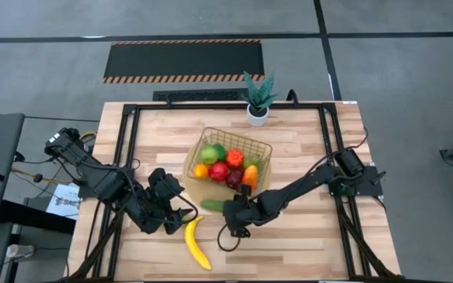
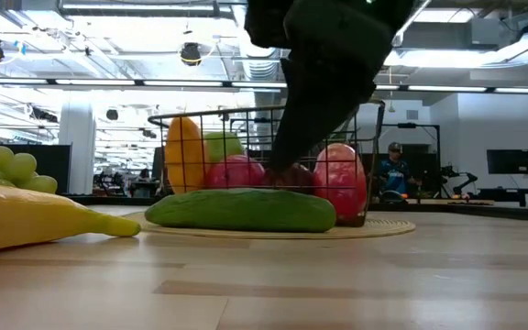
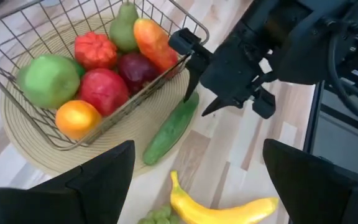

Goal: Build produce basket
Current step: Put the cucumber into the silver basket

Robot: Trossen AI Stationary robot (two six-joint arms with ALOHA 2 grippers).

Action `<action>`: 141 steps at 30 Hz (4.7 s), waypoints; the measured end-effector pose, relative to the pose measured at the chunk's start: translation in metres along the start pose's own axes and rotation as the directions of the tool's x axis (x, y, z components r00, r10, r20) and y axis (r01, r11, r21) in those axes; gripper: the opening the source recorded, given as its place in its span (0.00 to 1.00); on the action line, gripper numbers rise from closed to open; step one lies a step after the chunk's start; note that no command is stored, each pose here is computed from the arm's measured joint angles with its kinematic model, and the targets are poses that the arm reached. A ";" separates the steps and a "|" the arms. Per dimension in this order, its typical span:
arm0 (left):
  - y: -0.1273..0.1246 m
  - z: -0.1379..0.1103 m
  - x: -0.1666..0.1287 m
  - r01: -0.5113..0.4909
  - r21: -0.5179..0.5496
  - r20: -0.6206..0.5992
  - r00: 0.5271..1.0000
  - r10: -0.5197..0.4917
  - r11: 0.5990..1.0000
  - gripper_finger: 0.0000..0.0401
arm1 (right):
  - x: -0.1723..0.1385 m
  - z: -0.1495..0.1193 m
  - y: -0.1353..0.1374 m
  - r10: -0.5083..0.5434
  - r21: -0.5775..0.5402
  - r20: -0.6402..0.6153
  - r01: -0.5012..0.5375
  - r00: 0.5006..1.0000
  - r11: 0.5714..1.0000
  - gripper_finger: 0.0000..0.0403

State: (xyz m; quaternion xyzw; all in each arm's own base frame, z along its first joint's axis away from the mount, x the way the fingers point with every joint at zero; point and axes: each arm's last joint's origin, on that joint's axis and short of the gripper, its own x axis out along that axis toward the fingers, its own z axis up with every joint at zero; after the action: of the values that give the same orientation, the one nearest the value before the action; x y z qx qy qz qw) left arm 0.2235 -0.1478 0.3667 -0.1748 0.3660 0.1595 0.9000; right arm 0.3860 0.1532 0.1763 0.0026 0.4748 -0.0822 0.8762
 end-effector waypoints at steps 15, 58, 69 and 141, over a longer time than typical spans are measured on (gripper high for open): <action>-0.003 -0.001 0.001 -0.045 0.022 0.076 0.996 0.044 0.999 0.84 | -0.078 0.013 0.045 0.004 -0.096 -0.089 -0.013 0.996 0.995 0.45; 0.002 -0.100 0.123 -0.012 0.071 0.083 0.997 0.006 0.997 0.84 | -0.172 -0.035 -0.008 -0.288 0.008 -0.126 0.292 0.949 0.957 0.28; 0.005 -0.111 0.188 -0.135 0.228 0.065 0.990 0.124 0.964 0.84 | -0.225 -0.046 -0.012 -0.178 0.206 -0.003 0.175 0.984 0.963 0.28; -0.037 0.065 0.036 -0.156 0.273 0.351 0.935 0.053 0.949 0.27 | -0.270 -0.044 0.000 -0.275 0.441 0.508 0.029 0.816 0.897 0.54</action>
State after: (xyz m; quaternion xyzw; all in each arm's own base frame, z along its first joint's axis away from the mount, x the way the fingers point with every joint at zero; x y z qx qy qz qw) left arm 0.3025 -0.1464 0.3920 0.0119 0.2343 0.1786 0.9556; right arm 0.2048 0.1955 0.3769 0.1248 0.1685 -0.2492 0.9455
